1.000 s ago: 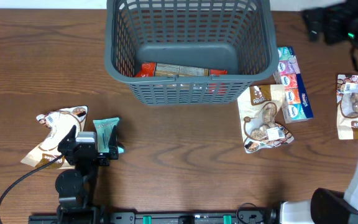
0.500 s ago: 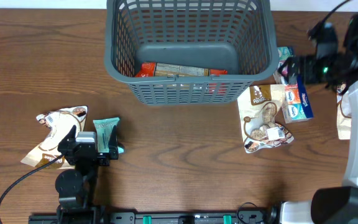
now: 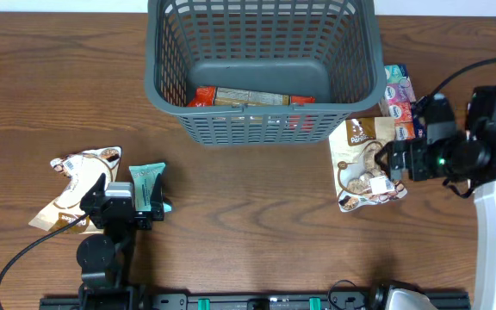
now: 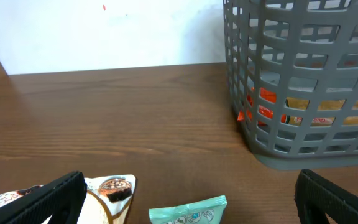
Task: Pack container
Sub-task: 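Move the right gripper to the Pantree pouch and grasp it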
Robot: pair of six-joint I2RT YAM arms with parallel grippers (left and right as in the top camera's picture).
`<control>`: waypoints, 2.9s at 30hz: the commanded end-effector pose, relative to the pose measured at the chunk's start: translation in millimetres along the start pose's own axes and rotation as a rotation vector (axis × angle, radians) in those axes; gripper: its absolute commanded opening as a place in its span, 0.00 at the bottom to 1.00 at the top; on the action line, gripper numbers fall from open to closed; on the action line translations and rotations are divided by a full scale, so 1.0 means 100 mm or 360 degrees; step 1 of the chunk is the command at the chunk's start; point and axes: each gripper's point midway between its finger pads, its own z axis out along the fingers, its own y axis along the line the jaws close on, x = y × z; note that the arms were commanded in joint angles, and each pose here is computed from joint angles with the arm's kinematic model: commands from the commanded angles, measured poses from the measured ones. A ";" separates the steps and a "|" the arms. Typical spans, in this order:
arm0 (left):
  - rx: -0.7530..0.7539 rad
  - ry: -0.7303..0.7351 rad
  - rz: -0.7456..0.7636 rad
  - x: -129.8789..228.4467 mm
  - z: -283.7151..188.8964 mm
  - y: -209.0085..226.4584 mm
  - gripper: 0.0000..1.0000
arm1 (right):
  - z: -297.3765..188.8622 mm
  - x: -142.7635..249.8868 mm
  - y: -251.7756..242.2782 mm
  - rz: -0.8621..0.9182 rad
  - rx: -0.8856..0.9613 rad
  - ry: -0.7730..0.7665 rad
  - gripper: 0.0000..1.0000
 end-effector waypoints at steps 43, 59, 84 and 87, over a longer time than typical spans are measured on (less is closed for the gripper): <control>0.0041 0.0080 -0.0019 0.16 0.01 -0.05 0.99 | 1.73 0.10 -0.25 0.0083 0.0084 0.0210 0.99; 0.0041 0.0080 -0.0019 0.16 0.01 -0.05 0.99 | 1.88 0.25 -0.28 0.0092 0.0103 0.0200 0.99; 0.0041 0.0080 -0.0019 0.16 0.01 -0.05 0.99 | 2.04 0.50 -0.27 0.0112 0.0107 0.0213 0.20; 0.0041 0.0080 -0.0019 0.16 0.01 -0.05 0.98 | 2.04 0.50 -0.27 0.0112 0.0107 0.0214 0.04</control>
